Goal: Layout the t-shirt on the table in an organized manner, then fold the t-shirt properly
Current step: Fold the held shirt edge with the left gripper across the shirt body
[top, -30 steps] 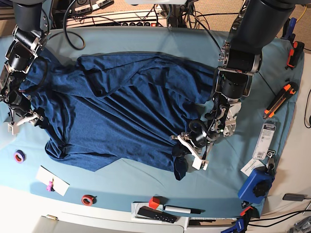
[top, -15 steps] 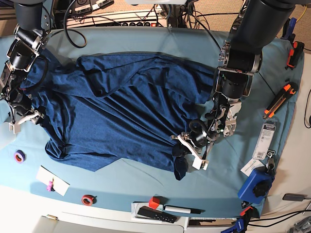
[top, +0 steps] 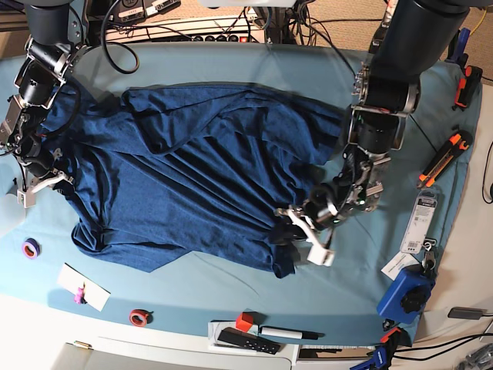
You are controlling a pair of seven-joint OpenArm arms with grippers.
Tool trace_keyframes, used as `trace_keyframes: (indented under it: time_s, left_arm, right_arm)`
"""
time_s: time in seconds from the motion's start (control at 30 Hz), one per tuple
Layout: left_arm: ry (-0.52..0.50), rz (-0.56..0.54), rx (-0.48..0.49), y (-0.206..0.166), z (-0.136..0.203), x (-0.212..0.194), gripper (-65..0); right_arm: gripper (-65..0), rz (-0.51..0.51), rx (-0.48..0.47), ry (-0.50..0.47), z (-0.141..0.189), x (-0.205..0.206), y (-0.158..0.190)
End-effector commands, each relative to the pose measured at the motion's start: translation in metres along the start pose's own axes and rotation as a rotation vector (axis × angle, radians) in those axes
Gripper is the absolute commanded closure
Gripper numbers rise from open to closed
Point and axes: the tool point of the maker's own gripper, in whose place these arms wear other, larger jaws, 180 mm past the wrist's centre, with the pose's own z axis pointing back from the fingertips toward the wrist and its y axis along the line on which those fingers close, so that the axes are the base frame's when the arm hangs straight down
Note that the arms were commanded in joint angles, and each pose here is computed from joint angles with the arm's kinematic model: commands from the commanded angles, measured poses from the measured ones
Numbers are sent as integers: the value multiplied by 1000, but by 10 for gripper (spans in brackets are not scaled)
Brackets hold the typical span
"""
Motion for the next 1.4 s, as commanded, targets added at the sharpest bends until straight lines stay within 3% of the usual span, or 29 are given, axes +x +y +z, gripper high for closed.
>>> trace_keyframes:
  time_s: [0.0,0.23,0.33,0.6,0.83,0.93,1.1,1.37]
  left_arm:
    - [-91,-40,-38,-9,-1,43,0]
    - [-114,-92,10,15,22,63,0]
    - [-102,-25,5,20,29,64,0]
    - [-62,234,-130,3,38,65,0]
    - [51,289,-321,-34,56,71,0]
    - [103,261,-347,-37,67,71,0]
    - [164,225,-310,-22,84,67,0]
    - [193,201,-256,-2,105,69,0]
  right_arm:
    - [0,30,-21,-28,8,20,-6]
    - [0,61,24,-91,22,54,11]
    - [0,81,59,-85,29,64,24]
    - [0,205,69,-57,51,63,42]
    - [0,314,39,0,68,35,44]
    - [0,333,30,27,72,23,42]
    - [0,335,-51,42,82,20,19]
    - [0,190,-178,-131,131,52,-31]
